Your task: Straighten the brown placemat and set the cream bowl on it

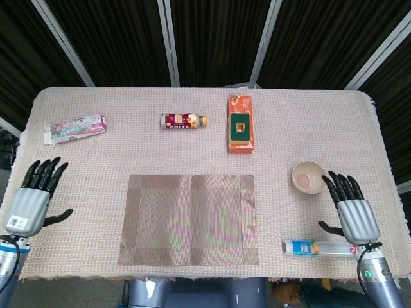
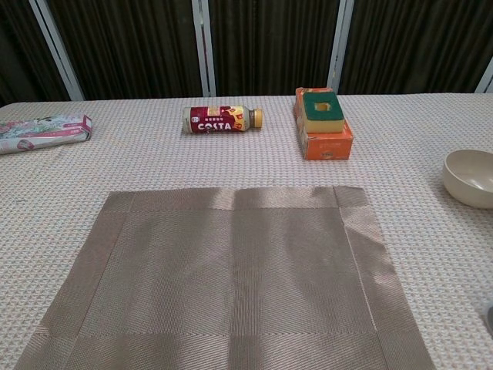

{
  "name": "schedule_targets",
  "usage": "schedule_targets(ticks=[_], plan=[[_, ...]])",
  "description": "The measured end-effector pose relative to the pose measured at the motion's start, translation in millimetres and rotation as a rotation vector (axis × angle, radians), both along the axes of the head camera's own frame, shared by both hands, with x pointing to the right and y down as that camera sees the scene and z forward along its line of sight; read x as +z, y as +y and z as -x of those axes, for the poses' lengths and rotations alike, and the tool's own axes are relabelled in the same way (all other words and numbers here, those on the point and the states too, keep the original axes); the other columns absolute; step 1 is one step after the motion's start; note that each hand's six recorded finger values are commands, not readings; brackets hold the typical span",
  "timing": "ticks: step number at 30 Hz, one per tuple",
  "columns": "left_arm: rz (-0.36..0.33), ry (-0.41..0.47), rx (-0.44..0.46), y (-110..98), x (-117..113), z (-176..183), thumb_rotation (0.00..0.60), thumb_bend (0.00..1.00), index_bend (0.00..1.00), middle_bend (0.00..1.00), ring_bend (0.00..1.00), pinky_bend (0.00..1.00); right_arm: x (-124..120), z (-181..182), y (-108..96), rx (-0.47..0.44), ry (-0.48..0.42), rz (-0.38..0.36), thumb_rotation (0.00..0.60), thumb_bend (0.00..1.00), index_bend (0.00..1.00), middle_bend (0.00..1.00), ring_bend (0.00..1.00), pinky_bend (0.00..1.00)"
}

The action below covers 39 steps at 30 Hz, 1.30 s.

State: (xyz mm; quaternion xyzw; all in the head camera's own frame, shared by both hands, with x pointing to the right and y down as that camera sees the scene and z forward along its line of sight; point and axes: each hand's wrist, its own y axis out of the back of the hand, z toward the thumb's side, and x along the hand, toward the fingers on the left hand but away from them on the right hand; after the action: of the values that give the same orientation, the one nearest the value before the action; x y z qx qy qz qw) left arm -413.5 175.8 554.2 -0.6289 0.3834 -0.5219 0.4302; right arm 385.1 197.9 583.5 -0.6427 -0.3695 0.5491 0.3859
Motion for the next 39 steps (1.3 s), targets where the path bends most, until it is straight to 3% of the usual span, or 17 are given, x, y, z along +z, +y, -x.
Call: schedule_targets(ticks=[10,16,26,31,39], plan=[[-0.015,-0.056,-0.084,-13.0,8.5,24.3,0.6,0.01,0.0,0.0,0.0,0.0,68.3,-9.5,-34.3,0.006,0.145,0.198,0.6,0.0,0.15,0.0,0.0,0.0],[-0.021,-0.054,-0.112,-18.8,7.3,31.6,0.6,0.01,0.0,0.0,0.0,0.0,92.5,-9.2,-38.4,0.013,0.189,0.242,0.6,0.0,0.24,0.0,0.0,0.0],[-0.037,-0.027,-0.129,-22.0,0.2,36.3,0.6,0.01,0.0,0.0,0.0,0.0,114.6,-10.1,-44.8,-0.003,0.261,0.232,0.6,0.01,0.39,0.0,0.0,0.0],[-0.029,-0.024,-0.13,-21.6,0.1,36.9,0.6,0.01,0.0,0.0,0.0,0.0,124.5,-10.6,-51.0,-0.003,0.282,0.21,0.6,0.2,0.49,0.0,0.0,0.0],[-0.025,-0.021,-0.13,-21.0,0.3,36.8,0.6,0.01,0.0,0.0,0.0,0.0,133.4,-6.1,-57.5,-0.025,0.282,0.151,0.6,0.27,0.64,0.0,0.0,0.0]])
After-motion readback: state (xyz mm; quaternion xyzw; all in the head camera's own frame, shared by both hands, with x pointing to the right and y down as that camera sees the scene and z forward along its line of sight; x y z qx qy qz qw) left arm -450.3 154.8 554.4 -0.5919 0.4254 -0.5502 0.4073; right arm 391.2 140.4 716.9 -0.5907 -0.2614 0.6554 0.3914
